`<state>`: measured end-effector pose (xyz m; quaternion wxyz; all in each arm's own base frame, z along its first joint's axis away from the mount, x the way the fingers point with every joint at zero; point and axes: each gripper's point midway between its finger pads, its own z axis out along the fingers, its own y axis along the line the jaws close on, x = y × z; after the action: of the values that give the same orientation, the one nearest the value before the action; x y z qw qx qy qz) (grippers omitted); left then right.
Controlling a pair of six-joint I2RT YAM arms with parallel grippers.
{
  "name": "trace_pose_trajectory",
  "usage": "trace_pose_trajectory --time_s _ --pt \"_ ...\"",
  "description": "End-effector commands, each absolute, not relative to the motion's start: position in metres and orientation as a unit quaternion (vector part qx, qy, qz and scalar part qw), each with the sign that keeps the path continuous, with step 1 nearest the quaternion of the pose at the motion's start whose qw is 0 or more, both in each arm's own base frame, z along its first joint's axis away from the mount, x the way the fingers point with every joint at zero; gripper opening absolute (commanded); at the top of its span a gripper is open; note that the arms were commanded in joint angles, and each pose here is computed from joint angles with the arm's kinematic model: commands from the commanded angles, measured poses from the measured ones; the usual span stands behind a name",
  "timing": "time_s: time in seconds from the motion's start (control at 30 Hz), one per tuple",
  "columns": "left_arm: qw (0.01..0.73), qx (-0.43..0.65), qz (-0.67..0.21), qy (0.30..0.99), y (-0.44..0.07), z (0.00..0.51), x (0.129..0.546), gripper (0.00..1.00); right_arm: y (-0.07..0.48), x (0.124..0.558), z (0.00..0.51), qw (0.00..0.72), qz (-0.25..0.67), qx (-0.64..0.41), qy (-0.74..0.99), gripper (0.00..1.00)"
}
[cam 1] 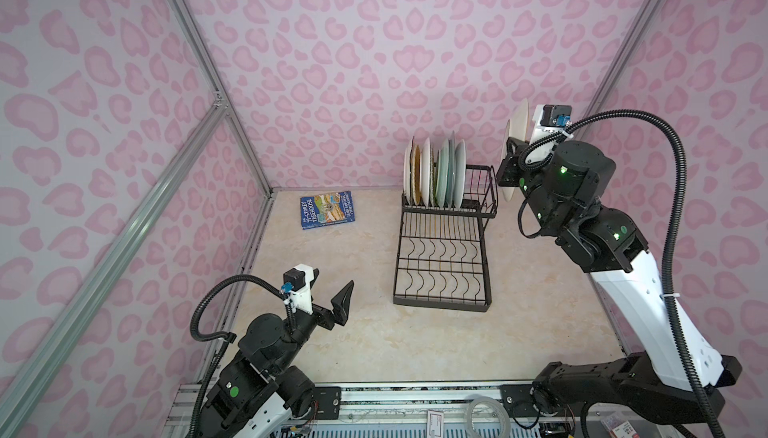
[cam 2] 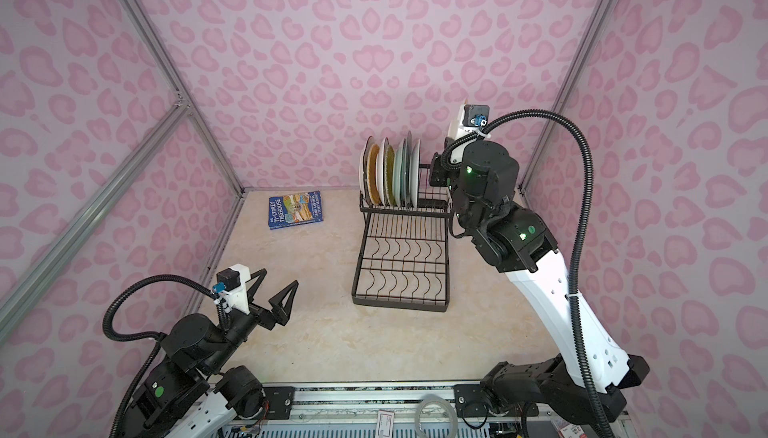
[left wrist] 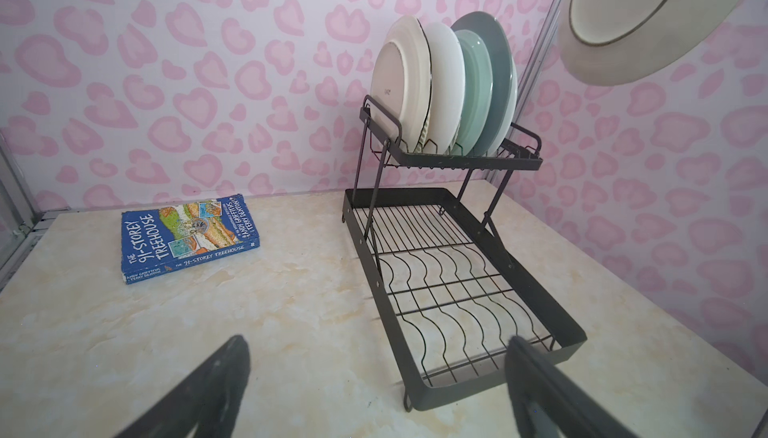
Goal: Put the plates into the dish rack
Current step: 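Raise the plate over the rack's upper tier with the right gripper while the left withdraws, then lower the star-and-cat plate into the upper tier beside the other plates with the right gripper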
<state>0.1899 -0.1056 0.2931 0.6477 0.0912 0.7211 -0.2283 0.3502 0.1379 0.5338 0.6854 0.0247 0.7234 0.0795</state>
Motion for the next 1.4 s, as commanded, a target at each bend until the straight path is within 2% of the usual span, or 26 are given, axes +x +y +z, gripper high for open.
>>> trace_pose_trajectory --time_s 0.0,0.23,0.43,0.7,1.37 --pt "0.634 0.069 -0.236 0.733 -0.102 0.277 0.189 0.97 0.148 0.364 0.548 0.691 0.167 0.036 0.702 0.00" --pt "0.618 0.047 -0.238 0.748 -0.091 0.265 0.180 0.98 0.149 0.399 0.532 0.670 0.205 0.041 0.712 0.00" --pt "0.631 0.034 -0.247 0.734 -0.084 0.269 0.175 0.97 0.146 0.424 0.513 0.645 0.234 0.045 0.726 0.00" --pt "0.617 0.046 -0.244 0.747 -0.090 0.263 0.178 0.97 0.149 0.452 0.490 0.620 0.265 0.038 0.738 0.00" --pt "0.613 0.050 -0.245 0.749 -0.093 0.261 0.178 0.97 0.149 0.486 0.458 0.586 0.275 0.054 0.761 0.00"
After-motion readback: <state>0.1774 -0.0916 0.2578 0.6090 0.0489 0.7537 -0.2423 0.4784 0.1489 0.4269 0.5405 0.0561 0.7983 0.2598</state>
